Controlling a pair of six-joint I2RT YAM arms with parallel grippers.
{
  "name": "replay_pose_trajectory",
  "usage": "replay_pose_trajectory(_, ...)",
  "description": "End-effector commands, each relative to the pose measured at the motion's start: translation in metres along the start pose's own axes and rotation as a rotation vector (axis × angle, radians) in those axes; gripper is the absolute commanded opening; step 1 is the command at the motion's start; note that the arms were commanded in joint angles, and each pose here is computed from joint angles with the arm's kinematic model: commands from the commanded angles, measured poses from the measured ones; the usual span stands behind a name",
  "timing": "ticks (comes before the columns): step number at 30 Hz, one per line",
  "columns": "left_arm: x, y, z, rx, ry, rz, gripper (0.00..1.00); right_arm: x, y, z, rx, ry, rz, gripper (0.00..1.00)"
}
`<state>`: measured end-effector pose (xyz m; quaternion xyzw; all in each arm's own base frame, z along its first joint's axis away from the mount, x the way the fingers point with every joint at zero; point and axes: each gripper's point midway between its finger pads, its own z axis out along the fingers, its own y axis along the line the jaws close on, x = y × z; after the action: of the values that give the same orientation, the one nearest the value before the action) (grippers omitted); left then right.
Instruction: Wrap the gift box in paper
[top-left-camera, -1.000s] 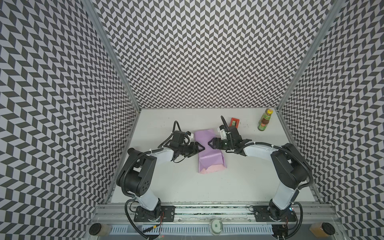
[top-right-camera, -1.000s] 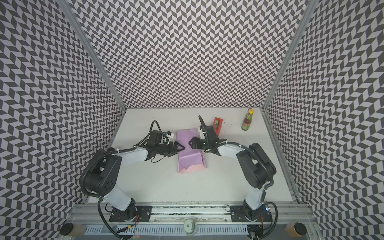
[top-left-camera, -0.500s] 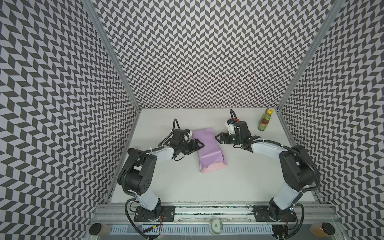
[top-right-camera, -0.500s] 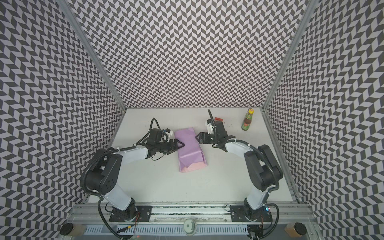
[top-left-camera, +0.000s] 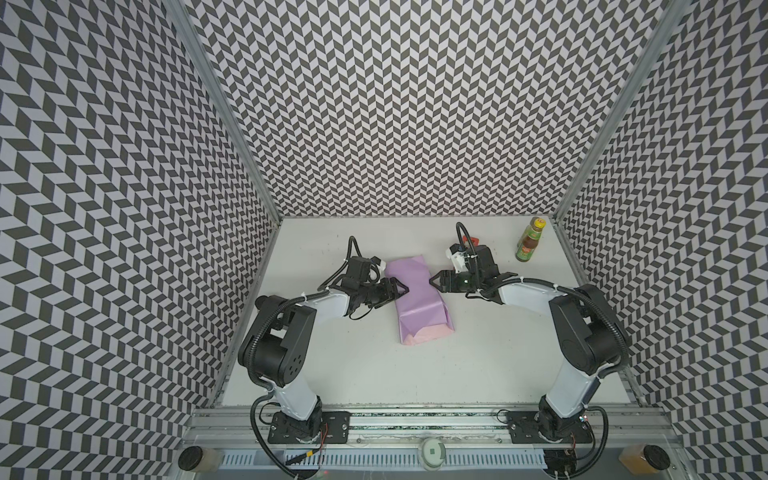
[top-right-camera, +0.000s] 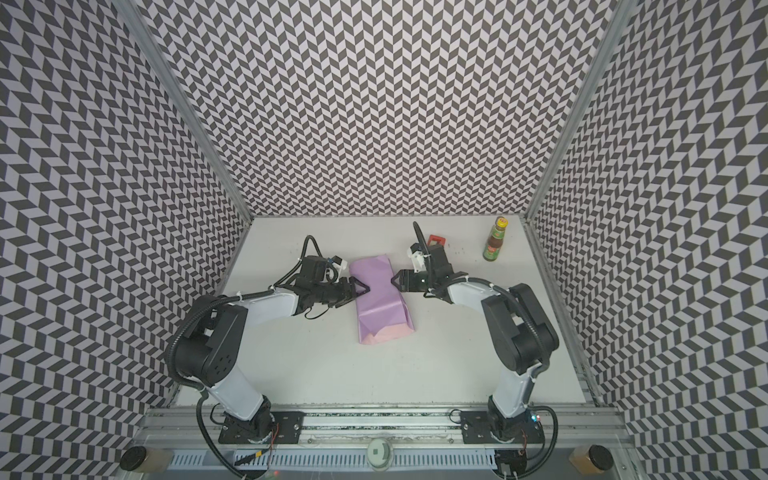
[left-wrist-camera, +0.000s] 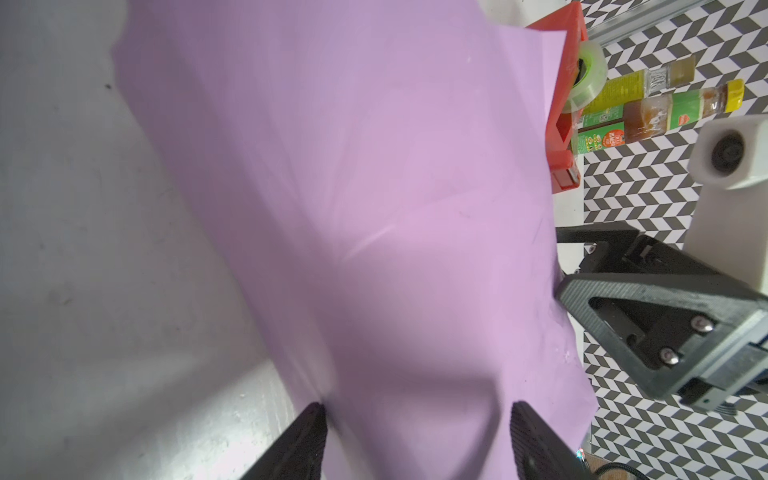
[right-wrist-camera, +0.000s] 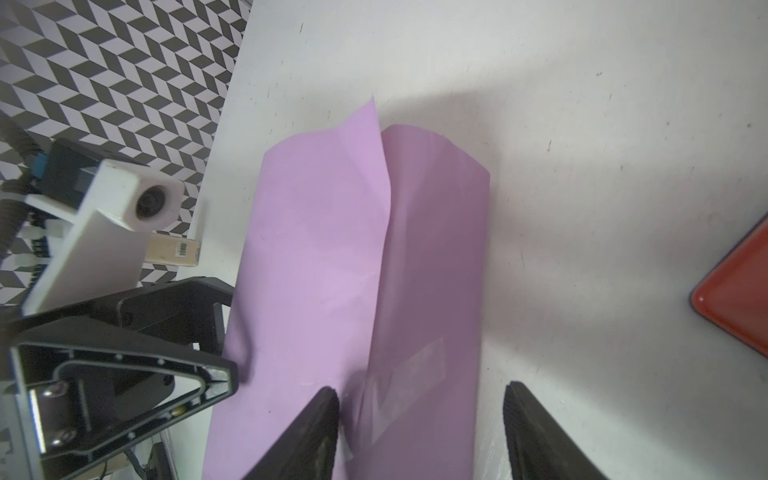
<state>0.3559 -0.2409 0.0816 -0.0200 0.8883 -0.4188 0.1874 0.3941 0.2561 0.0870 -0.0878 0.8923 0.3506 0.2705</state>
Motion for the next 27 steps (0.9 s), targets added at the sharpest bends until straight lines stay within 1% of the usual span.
replay_pose_trajectory(1,-0.004,-0.006,0.005,0.008,0.009,0.018,0.7,0.004,-0.003,0.006,-0.004,-0.005,-0.006,0.62)
replay_pose_trajectory(7,-0.019,-0.005,0.012,-0.01,0.007,0.03,0.69,-0.002,0.004,0.003,-0.035,-0.042,0.034,0.62)
replay_pose_trajectory(11,-0.025,-0.004,0.018,-0.021,0.015,0.036,0.7,-0.013,0.011,0.001,-0.052,-0.061,0.033,0.62)
replay_pose_trajectory(14,-0.032,-0.002,0.011,-0.034,-0.003,0.042,0.73,-0.024,0.013,-0.013,-0.011,-0.096,-0.002,0.68)
replay_pose_trajectory(17,-0.036,-0.005,-0.004,-0.04,-0.028,0.052,0.78,-0.03,0.013,-0.042,0.071,-0.158,-0.074,0.75)
replay_pose_trajectory(20,-0.04,-0.009,-0.026,-0.048,-0.065,0.085,0.81,-0.023,0.03,-0.068,0.127,-0.197,-0.215,0.78)
replay_pose_trajectory(23,-0.04,-0.009,-0.05,-0.085,-0.085,0.135,0.82,-0.012,0.06,-0.082,0.183,-0.22,-0.419,0.8)
replay_pose_trajectory(25,-0.041,-0.012,-0.066,-0.128,-0.116,0.213,0.81,-0.004,0.083,-0.086,0.189,-0.222,-0.589,0.81)
replay_pose_trajectory(27,-0.043,-0.02,-0.079,-0.133,-0.163,0.311,0.8,0.008,0.099,-0.085,0.16,-0.197,-0.762,0.82)
